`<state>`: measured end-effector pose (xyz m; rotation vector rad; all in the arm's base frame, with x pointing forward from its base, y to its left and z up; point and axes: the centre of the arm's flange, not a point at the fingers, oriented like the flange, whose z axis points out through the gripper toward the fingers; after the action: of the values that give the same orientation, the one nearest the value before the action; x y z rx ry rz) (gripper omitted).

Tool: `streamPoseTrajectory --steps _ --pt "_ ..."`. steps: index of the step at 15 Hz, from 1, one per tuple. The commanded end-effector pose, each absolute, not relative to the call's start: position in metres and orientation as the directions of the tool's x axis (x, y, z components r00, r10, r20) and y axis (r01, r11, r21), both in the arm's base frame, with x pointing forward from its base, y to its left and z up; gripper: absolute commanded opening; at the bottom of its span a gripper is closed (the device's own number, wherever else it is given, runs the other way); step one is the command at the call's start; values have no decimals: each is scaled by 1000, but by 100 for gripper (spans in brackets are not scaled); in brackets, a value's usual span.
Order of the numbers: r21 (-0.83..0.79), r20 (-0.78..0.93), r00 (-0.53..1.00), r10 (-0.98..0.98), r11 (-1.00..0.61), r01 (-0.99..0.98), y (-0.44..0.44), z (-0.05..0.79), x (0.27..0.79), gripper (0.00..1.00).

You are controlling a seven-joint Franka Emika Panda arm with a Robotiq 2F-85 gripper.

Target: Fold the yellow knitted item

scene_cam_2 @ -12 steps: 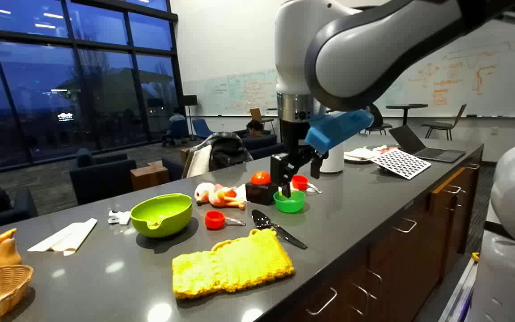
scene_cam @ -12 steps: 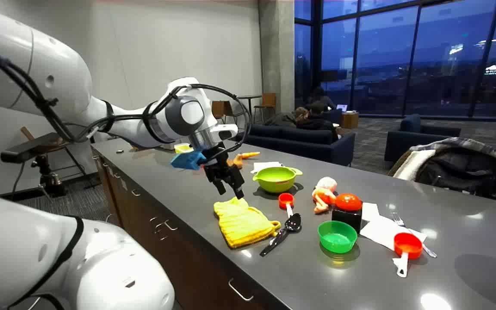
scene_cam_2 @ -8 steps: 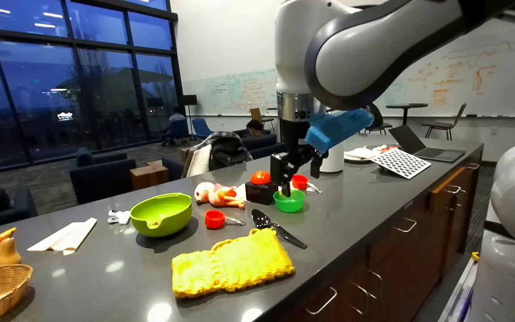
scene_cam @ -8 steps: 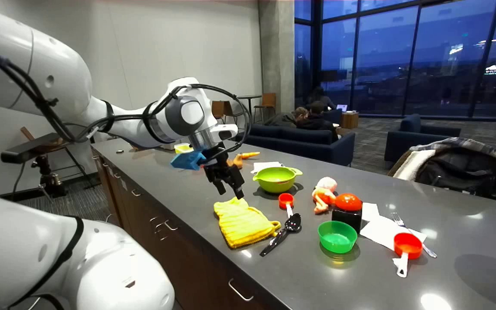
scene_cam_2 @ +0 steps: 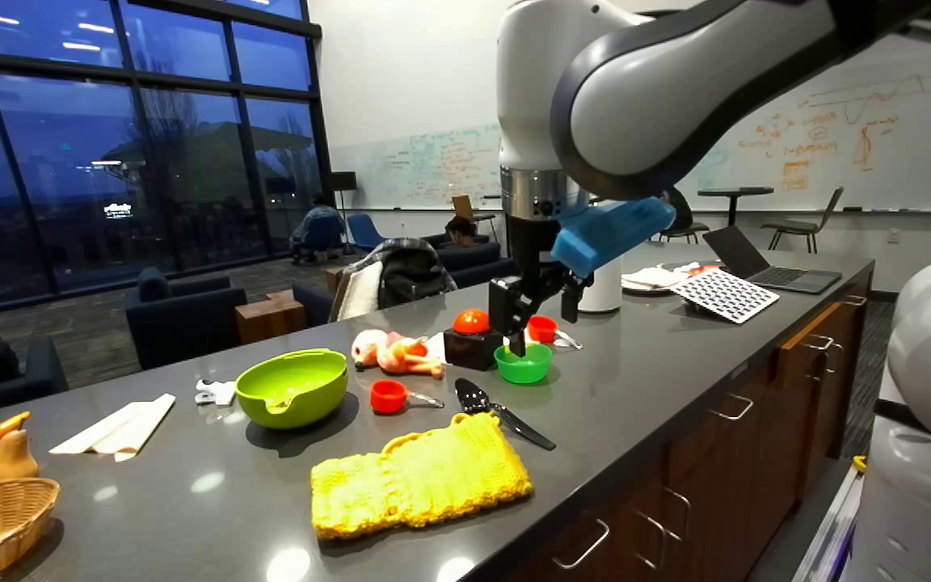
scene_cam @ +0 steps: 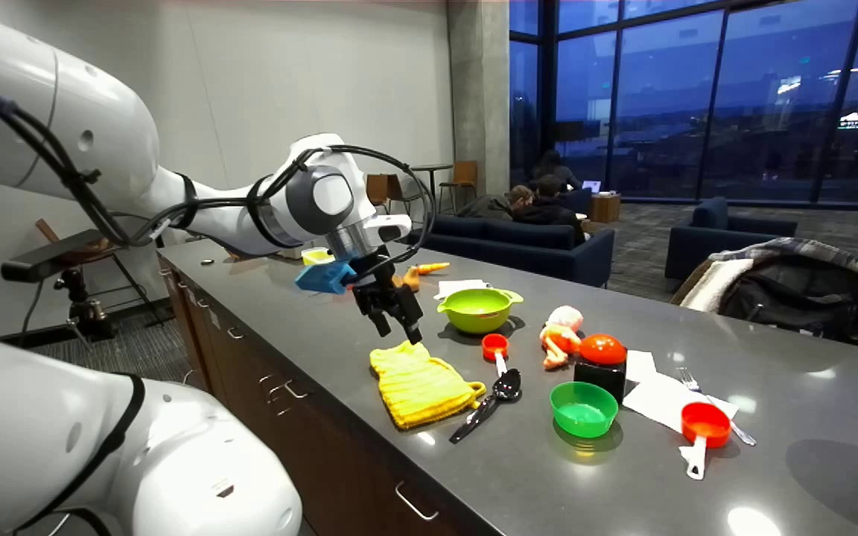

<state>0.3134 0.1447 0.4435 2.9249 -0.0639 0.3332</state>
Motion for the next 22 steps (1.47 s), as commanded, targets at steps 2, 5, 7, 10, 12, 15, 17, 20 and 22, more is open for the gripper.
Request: streamPoseTrajectory --steps 2,5,7,10,12,15,17,20,22 --pt "190 227 974 -21 -980 -65 145 443 313 100" --pt "190 227 974 -21 -980 -65 145 443 313 100" --pt "190 227 974 -21 -980 -65 145 443 313 100" --pt "190 227 974 -21 -980 -65 145 443 313 100" --pt "190 227 974 -21 -980 -65 145 443 313 100" --pt "190 227 974 -21 -980 -65 145 443 313 100" --pt "190 227 974 -21 -980 -65 145 443 313 100" --pt "187 217 976 -16 -981 -58 150 438 318 100" --pt "196 199 980 -5 -980 -44 160 427 324 100"
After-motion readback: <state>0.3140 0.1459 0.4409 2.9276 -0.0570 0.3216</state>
